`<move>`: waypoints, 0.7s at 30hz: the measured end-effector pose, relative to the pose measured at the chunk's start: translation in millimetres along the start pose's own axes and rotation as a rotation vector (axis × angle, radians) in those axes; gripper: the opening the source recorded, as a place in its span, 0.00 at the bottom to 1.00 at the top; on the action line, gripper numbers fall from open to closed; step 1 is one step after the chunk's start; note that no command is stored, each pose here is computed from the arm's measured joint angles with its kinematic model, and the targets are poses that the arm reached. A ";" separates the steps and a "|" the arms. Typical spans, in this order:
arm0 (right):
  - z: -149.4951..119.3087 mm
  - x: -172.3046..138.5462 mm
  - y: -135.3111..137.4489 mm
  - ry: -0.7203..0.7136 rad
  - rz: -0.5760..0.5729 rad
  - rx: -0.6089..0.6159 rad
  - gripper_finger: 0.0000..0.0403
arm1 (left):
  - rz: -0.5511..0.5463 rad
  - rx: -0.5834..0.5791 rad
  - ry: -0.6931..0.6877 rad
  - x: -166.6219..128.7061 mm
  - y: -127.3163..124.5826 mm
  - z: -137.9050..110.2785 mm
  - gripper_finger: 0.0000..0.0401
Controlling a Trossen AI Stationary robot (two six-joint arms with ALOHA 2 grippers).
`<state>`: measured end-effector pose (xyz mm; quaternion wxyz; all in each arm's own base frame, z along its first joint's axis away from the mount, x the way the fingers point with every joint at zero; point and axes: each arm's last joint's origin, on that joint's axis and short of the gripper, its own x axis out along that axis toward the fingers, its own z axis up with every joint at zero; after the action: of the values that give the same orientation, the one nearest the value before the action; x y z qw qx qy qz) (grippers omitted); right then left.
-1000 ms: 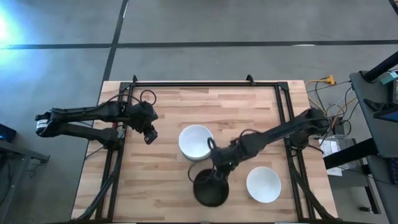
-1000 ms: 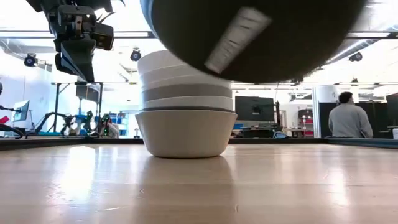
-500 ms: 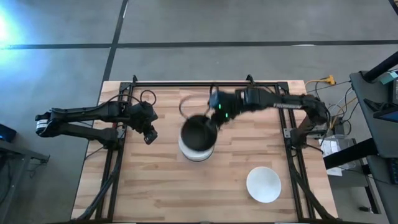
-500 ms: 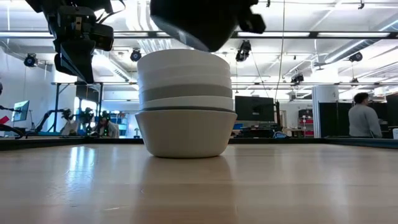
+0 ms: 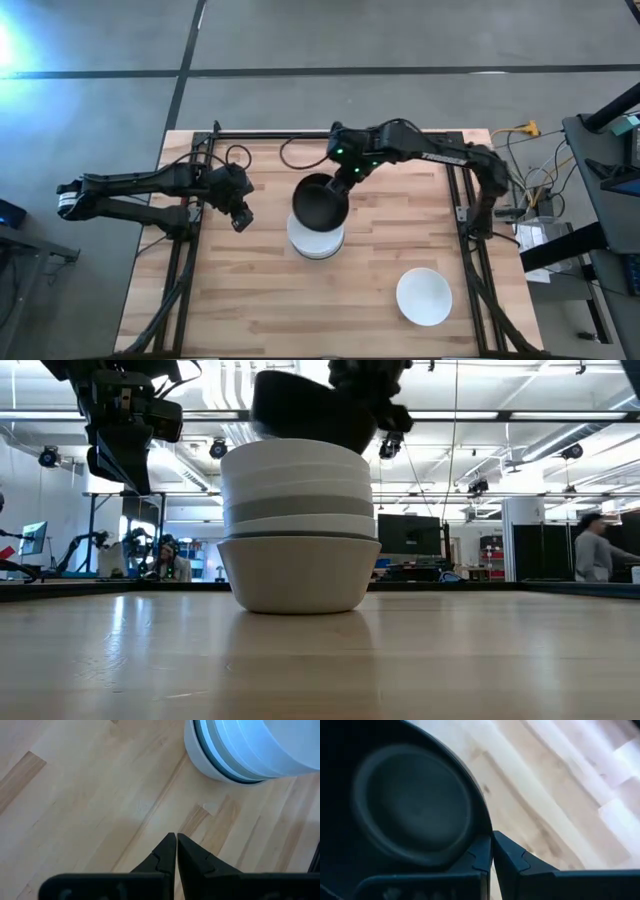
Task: Nest bowls inside each other
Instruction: Stack the black bowl on top of the white bowl
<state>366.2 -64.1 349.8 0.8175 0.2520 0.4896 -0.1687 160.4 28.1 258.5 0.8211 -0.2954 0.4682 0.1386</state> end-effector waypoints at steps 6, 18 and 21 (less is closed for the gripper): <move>10.7 26.2 9.4 0.122 0.003 -0.060 0.02 | 0.000 0.000 0.000 0.0 0.0 0.0 0.00; 22.5 77.1 30.7 0.286 0.023 -0.185 0.02 | 0.001 -0.001 0.000 0.2 0.1 -0.1 0.00; 21.2 89.1 33.0 0.330 0.008 -0.197 0.02 | 0.001 -0.001 0.001 0.2 0.1 -0.2 0.00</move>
<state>440.0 -52.0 287.4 0.7476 0.1971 0.6300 -0.0730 160.4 28.1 258.2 0.8207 -0.2958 0.4686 0.1392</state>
